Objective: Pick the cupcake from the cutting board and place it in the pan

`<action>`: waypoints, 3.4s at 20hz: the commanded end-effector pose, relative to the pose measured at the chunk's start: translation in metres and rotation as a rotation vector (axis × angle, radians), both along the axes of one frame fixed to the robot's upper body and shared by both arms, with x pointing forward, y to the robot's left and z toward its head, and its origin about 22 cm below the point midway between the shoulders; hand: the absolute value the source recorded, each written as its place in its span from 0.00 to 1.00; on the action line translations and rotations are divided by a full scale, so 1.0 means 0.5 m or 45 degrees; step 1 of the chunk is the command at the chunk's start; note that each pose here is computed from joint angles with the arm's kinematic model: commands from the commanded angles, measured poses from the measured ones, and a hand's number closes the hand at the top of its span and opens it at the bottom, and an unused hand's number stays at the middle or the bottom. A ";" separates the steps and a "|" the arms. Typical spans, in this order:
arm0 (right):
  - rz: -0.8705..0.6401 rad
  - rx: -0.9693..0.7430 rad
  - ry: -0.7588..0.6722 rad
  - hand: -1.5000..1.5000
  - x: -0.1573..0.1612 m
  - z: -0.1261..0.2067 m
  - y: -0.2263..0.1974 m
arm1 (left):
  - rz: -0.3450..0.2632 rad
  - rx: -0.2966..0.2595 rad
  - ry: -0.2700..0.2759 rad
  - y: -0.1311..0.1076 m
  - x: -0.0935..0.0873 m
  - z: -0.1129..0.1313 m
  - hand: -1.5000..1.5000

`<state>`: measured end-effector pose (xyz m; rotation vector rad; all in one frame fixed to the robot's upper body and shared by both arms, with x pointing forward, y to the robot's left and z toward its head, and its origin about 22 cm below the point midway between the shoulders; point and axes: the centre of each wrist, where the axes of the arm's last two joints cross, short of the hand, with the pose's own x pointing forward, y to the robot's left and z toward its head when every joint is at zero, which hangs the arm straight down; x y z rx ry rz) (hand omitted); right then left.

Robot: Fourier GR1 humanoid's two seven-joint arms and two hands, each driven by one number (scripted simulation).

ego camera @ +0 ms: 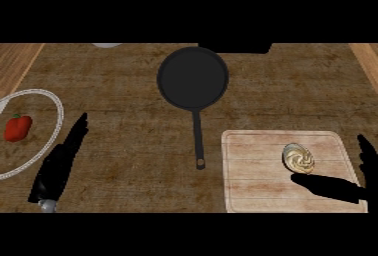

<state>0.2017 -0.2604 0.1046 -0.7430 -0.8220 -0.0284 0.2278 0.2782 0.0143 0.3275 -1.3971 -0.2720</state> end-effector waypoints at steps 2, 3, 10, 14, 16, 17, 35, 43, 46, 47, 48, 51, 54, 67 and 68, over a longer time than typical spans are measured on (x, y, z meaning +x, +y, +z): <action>-0.122 0.050 0.289 0.00 0.036 0.002 -0.002 | -0.003 0.006 0.024 0.008 -0.008 -0.010 0.50; -0.089 0.060 0.319 0.00 0.035 0.001 0.001 | 0.015 0.004 0.005 0.016 0.005 0.007 0.50; -0.133 0.079 0.373 0.00 0.061 -0.041 0.016 | 0.012 0.004 0.018 0.009 -0.033 -0.023 0.50; -0.097 0.074 0.400 0.00 0.082 -0.065 0.054 | 0.018 -0.007 0.006 0.001 -0.007 -0.005 0.50; -0.127 0.099 0.428 0.00 0.084 -0.081 0.039 | -0.011 0.014 0.024 0.019 -0.017 0.003 0.50; -0.111 0.090 0.426 0.00 0.089 -0.068 0.046 | 0.024 -0.008 0.003 0.003 -0.029 -0.025 0.50; -0.152 0.078 0.347 1.00 0.118 -0.145 0.086 | 0.026 -0.002 0.012 0.025 -0.019 -0.001 0.50; -0.141 0.178 0.225 1.00 0.156 -0.198 0.068 | 0.011 -0.025 0.034 -0.002 -0.008 -0.034 0.50; -0.140 0.190 0.208 1.00 0.106 -0.166 0.073 | 0.007 0.007 0.027 0.020 -0.019 -0.044 0.50; 0.058 0.063 0.244 1.00 0.186 -0.137 0.023 | -0.009 -0.015 0.018 0.002 -0.051 -0.041 0.50; 0.257 -0.099 0.281 1.00 0.190 -0.145 0.028 | -0.044 -0.012 0.001 -0.008 -0.016 -0.017 0.50; 0.655 -0.416 0.375 1.00 0.196 -0.138 0.011 | -0.089 -0.006 -0.024 -0.014 0.007 -0.003 0.50; 0.942 -0.597 0.392 1.00 0.221 -0.101 -0.021 | -0.093 -0.001 -0.022 -0.015 0.012 -0.007 0.50; 1.138 -1.142 -0.686 1.00 0.377 0.088 -0.040 | -0.061 -0.010 -0.026 -0.029 0.028 0.004 0.50; 1.161 -1.140 -0.732 1.00 0.386 0.097 -0.025 | -0.040 0.019 -0.002 -0.016 0.006 -0.008 0.50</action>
